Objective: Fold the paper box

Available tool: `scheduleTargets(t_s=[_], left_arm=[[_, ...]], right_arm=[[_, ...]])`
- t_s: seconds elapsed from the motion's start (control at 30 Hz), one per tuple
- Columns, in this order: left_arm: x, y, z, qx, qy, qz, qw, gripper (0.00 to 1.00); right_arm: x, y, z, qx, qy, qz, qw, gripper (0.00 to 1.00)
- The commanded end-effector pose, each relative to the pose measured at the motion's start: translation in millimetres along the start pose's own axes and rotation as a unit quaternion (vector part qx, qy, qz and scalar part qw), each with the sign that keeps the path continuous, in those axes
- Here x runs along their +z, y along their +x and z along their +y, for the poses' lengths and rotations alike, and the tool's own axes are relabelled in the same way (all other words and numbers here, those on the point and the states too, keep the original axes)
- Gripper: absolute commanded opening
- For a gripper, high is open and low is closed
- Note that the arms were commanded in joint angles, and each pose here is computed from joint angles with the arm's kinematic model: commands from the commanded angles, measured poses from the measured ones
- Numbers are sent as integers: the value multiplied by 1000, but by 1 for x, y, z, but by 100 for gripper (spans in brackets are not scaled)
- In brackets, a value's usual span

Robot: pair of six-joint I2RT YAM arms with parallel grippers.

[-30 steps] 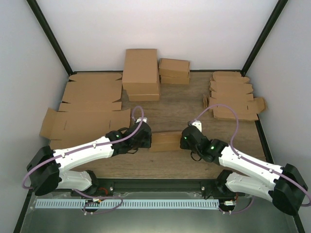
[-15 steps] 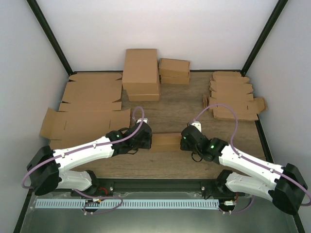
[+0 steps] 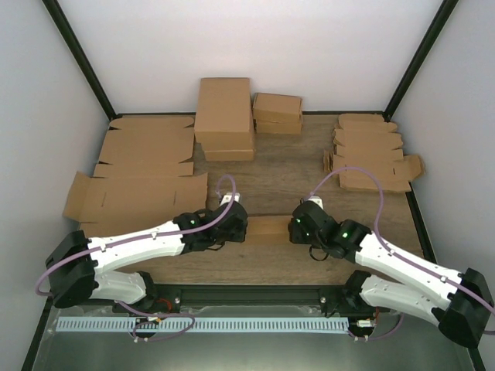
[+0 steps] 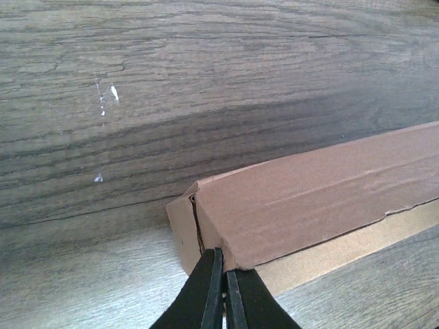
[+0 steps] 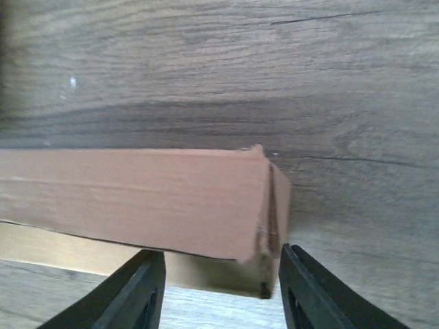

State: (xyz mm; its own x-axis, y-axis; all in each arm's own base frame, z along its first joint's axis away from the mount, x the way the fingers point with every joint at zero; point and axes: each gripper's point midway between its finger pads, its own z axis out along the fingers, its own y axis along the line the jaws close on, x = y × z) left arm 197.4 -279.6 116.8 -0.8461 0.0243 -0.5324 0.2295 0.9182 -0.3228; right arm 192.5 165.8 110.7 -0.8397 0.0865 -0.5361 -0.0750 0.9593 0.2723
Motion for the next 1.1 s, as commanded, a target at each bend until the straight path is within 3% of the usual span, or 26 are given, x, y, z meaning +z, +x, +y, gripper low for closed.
scheduleTargets(t_s=[0.0,0.1,0.5,0.73,1.07], left_arm=[[3,25,13,5,-28,29,999,4],[4,29,14,5,-33,25,999,4],[4,40,4,12,-43,13,999,4],[8,54,2,17,-63,-1,998,4],[13,64,-4,28,-68,1,997,4]], right_arm=[[-27,-13,30,-2,-67,1,998,54],[-38,-14,38,-5,-95,3,995,69],[-52,-30,27,49,-80,-37,995,100],[-38,-27,17,68,-47,-39,996,97],[-27,-15,0,79,-31,-30,996,65]])
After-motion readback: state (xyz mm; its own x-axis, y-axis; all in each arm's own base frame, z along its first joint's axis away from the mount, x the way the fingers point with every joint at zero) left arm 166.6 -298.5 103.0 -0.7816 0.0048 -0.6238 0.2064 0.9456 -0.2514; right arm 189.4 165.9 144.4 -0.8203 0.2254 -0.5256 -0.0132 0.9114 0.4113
